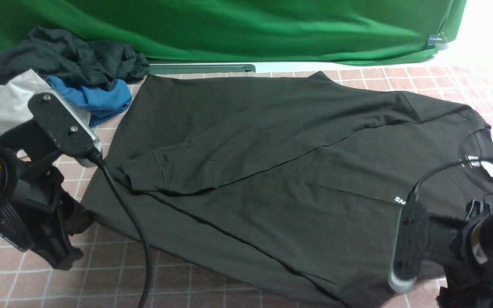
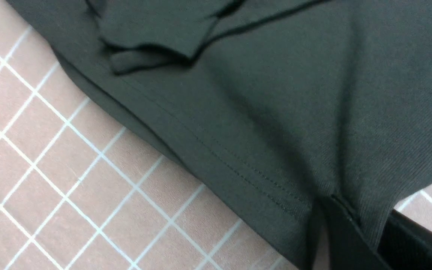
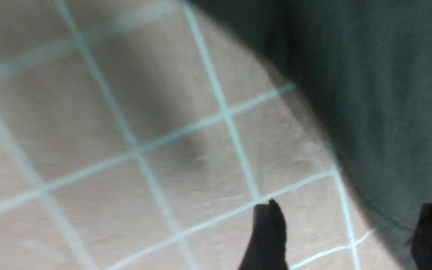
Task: Fold a long-sleeved shirt over a pink coffee tablecloth.
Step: 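Grasp the near edge of the shirt at its hem and shoulder corners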
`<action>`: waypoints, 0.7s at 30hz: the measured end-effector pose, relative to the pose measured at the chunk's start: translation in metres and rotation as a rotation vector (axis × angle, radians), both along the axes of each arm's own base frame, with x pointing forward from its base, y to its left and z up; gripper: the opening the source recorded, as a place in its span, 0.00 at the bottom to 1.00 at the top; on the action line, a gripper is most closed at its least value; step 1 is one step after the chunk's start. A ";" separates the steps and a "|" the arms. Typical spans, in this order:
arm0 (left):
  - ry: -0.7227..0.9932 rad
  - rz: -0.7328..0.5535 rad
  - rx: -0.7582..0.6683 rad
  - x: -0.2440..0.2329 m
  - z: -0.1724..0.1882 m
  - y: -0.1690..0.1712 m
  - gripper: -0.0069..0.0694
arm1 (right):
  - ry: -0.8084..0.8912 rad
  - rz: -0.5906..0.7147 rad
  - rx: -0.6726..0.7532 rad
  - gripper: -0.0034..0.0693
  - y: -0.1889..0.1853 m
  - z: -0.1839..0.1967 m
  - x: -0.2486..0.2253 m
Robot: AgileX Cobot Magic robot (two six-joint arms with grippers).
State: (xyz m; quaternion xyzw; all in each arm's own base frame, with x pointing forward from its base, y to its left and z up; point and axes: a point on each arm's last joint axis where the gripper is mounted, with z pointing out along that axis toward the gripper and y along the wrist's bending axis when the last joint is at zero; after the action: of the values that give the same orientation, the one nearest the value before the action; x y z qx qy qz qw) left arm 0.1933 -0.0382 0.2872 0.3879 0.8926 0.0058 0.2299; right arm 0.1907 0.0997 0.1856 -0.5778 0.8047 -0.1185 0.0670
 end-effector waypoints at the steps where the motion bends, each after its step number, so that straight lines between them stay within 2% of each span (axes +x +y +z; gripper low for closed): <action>1: -0.002 0.001 -0.002 0.000 0.000 0.000 0.15 | -0.007 0.009 -0.003 0.70 0.000 -0.003 0.003; 13: -0.011 0.007 -0.018 0.001 0.001 -0.001 0.15 | -0.066 -0.080 0.055 0.70 -0.018 -0.022 0.034; 21: -0.010 0.009 -0.025 0.001 0.001 -0.002 0.15 | -0.033 -0.107 0.054 0.70 -0.020 -0.032 0.036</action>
State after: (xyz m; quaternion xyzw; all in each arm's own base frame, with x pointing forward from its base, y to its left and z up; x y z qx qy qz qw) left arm 0.1943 -0.0399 0.2880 0.3811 0.8931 -0.0024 0.2390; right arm 0.2268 0.0795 0.1532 -0.5297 0.8363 -0.1095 0.0894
